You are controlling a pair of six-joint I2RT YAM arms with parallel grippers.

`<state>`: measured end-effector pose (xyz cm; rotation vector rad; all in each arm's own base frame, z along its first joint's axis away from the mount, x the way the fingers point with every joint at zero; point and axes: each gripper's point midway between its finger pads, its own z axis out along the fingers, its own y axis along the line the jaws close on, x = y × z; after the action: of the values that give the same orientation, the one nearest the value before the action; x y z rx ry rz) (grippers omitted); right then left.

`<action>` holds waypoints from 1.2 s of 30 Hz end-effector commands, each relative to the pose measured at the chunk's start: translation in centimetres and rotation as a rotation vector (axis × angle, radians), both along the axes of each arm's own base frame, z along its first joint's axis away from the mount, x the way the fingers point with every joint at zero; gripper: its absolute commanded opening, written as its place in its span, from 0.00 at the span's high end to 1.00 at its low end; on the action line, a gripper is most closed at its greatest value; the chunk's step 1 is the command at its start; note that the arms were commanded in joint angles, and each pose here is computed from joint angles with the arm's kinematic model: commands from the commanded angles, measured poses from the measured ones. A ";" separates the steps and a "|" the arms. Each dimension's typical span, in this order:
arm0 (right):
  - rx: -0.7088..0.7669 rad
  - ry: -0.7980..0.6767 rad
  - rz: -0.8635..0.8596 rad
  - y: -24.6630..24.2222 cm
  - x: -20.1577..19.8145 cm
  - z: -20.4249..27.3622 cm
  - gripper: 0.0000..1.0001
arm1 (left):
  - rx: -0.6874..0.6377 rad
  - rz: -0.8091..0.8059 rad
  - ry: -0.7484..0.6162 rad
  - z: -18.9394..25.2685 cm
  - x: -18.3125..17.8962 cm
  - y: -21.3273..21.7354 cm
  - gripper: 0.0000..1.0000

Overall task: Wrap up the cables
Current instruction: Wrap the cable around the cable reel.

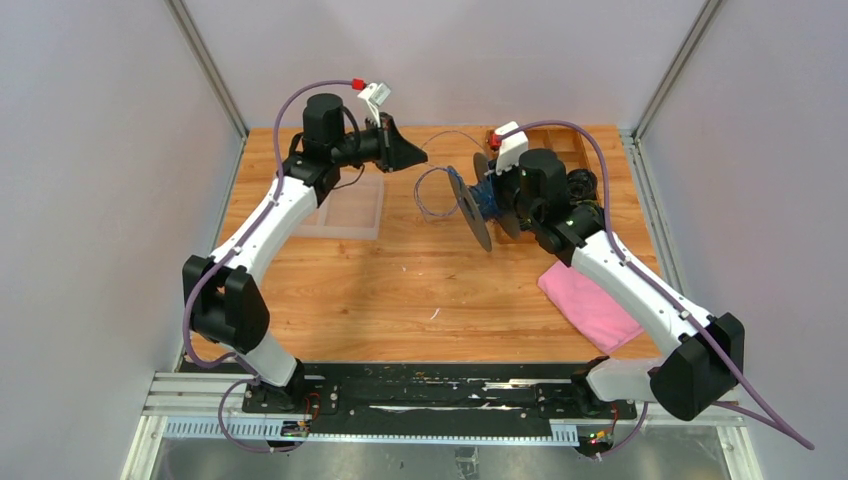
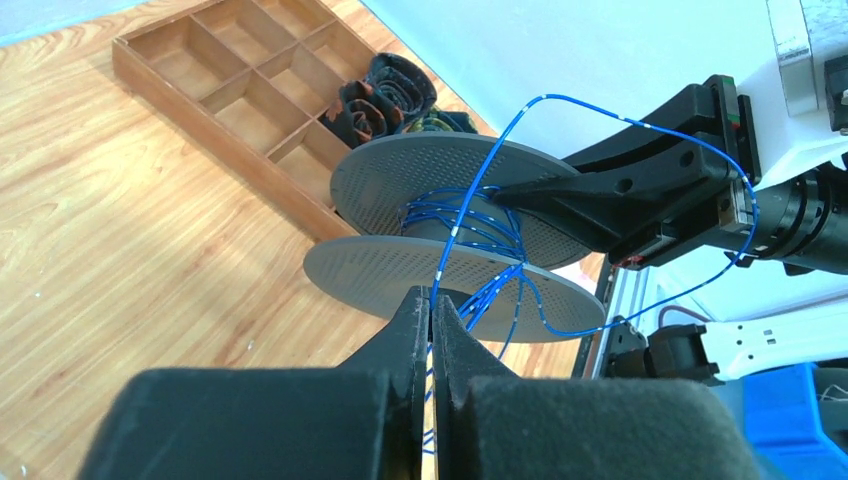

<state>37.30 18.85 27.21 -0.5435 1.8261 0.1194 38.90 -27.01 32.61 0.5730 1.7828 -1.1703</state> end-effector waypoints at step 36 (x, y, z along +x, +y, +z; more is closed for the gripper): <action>-0.041 0.033 0.112 -0.9 -1.9 3.5 0.99 | 0.149 -0.218 -0.479 -3.4 -5.0 -2.4 0.34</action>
<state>35.56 17.24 27.70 -0.6884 1.8993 0.1018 35.91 -27.62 28.42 0.8926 1.5871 -0.9801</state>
